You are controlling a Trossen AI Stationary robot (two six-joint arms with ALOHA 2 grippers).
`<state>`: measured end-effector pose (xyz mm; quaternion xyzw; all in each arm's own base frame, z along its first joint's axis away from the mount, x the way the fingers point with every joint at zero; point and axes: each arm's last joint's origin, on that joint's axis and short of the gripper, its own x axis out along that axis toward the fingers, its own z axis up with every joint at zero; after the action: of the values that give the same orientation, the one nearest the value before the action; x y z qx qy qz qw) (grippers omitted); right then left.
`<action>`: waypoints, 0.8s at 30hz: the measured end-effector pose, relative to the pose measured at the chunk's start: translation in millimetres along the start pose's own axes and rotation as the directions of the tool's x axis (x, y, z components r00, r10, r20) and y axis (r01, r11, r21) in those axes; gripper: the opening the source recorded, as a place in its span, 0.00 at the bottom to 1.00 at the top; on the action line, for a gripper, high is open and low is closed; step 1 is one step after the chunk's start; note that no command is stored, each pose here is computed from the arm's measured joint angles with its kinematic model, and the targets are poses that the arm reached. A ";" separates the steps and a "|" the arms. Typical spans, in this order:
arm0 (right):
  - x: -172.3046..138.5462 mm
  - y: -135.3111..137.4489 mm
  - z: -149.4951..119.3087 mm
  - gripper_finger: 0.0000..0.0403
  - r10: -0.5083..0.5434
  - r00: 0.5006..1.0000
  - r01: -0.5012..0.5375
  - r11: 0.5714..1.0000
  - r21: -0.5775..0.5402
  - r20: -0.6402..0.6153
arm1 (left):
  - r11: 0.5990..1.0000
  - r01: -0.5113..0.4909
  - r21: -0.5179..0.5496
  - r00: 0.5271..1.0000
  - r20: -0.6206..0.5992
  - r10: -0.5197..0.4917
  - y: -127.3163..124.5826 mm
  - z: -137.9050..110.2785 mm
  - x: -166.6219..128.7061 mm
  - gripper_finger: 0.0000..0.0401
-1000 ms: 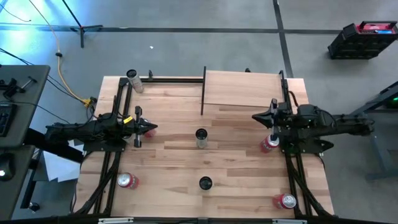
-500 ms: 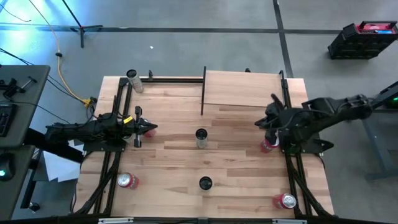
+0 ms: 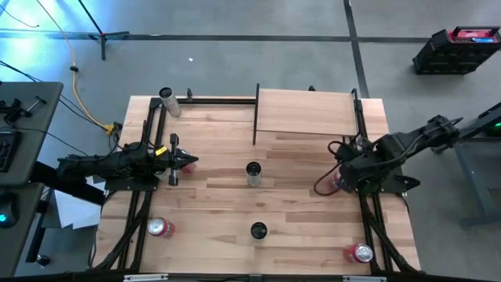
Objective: Place canned beverage on shelf
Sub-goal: Put the orange soda can on the shelf
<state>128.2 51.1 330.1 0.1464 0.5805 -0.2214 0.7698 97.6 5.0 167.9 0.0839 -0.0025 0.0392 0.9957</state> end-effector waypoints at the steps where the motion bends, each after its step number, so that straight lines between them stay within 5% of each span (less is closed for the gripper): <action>1: 0.0 -0.1 -0.2 0.40 0.001 1.000 -0.001 1.000 0.000 -0.004 | 1.000 0.000 0.000 1.000 0.000 0.000 0.0 0.0 0.0 0.01; 6: 4.0 0.4 -2.0 0.71 0.021 0.998 -0.018 0.999 0.051 -0.058 | 1.000 0.000 0.000 1.000 0.000 0.000 0.0 0.0 0.0 0.01; 12: 25.3 -4.6 -4.2 0.95 -0.009 0.985 0.029 0.993 0.118 -0.172 | 1.000 0.000 0.000 1.000 0.000 0.000 0.0 0.0 0.0 0.01; 24: 69.9 -18.1 4.0 0.99 0.034 0.959 0.008 0.989 0.145 -0.283 | 1.000 0.000 0.000 1.000 0.000 0.000 0.0 0.0 0.0 0.01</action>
<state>138.2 21.7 264.8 0.2359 0.6666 -0.2343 0.6672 97.6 5.0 167.9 0.0839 -0.0027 0.0391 0.9957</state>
